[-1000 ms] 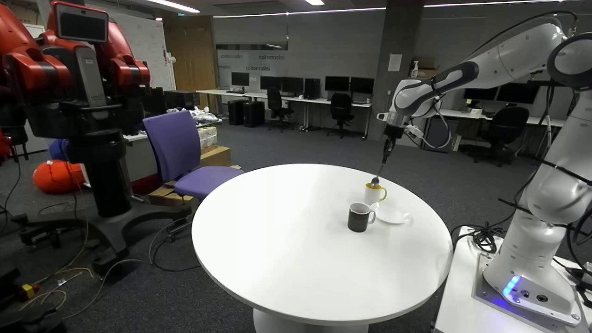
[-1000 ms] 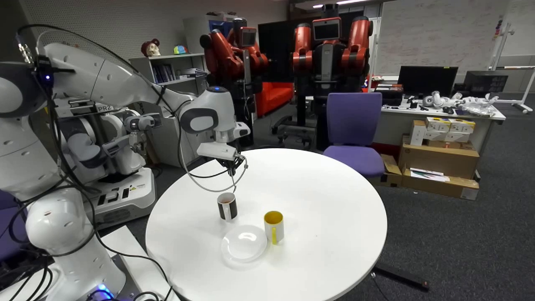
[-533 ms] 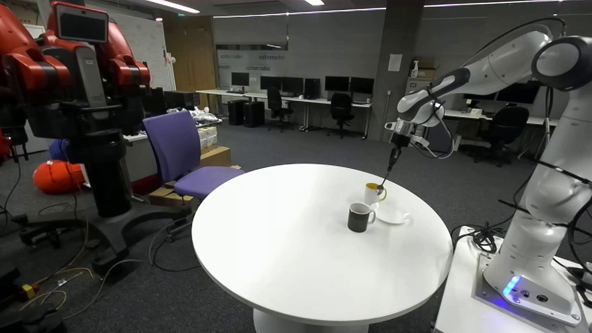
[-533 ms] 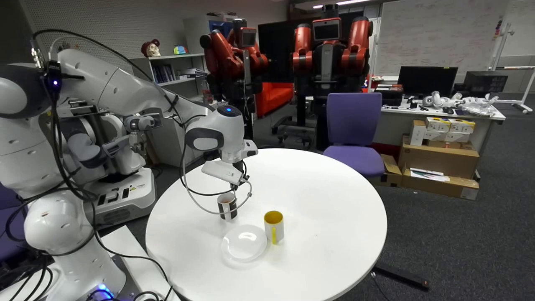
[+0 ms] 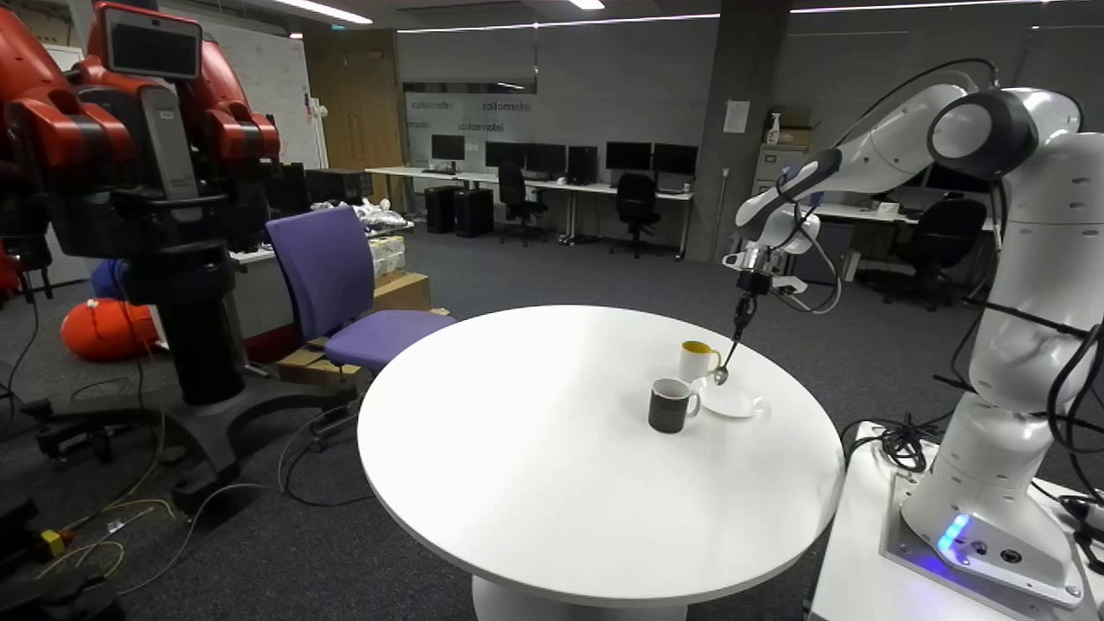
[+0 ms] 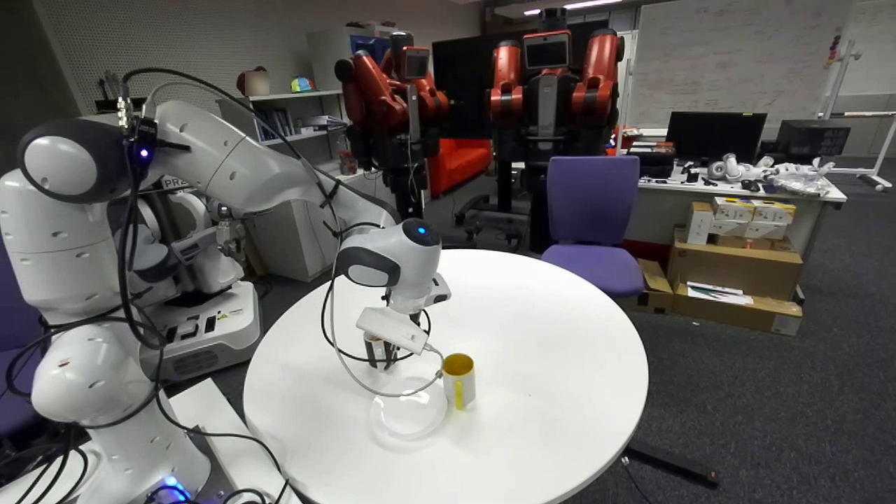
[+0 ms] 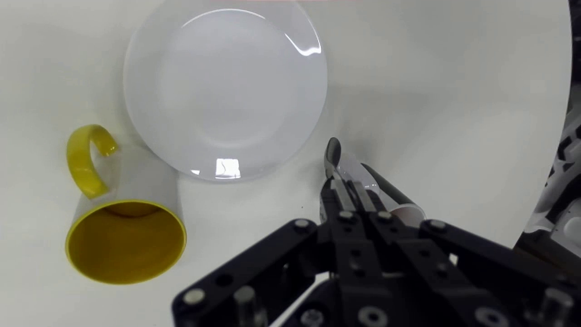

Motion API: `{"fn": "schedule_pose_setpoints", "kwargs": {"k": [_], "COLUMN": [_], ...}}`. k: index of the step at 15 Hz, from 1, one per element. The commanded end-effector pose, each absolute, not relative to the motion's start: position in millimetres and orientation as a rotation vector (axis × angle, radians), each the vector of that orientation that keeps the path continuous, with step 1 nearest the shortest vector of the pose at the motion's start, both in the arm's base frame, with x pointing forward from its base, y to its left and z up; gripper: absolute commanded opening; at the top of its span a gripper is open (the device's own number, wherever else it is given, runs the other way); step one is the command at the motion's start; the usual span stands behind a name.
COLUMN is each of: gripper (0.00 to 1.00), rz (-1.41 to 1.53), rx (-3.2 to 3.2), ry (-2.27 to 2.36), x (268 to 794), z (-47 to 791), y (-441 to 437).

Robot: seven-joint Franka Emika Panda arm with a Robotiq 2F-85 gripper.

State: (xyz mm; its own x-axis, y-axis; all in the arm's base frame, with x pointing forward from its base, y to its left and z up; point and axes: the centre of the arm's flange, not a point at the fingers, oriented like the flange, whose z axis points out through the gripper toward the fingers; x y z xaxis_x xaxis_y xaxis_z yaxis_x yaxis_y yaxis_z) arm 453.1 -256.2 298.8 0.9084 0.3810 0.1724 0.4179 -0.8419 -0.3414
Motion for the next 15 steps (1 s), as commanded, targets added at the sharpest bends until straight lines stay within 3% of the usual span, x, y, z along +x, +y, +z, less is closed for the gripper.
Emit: {"fn": "schedule_pose_setpoints", "kwargs": {"k": [1,15], "gripper": [0.01,0.01], "rz": [-0.112,-0.178], "rx": [-2.626,-2.598], "ry": [-0.612,-0.250], "x": [458,418], "z": [289,228], "y": [-288,-362]}}
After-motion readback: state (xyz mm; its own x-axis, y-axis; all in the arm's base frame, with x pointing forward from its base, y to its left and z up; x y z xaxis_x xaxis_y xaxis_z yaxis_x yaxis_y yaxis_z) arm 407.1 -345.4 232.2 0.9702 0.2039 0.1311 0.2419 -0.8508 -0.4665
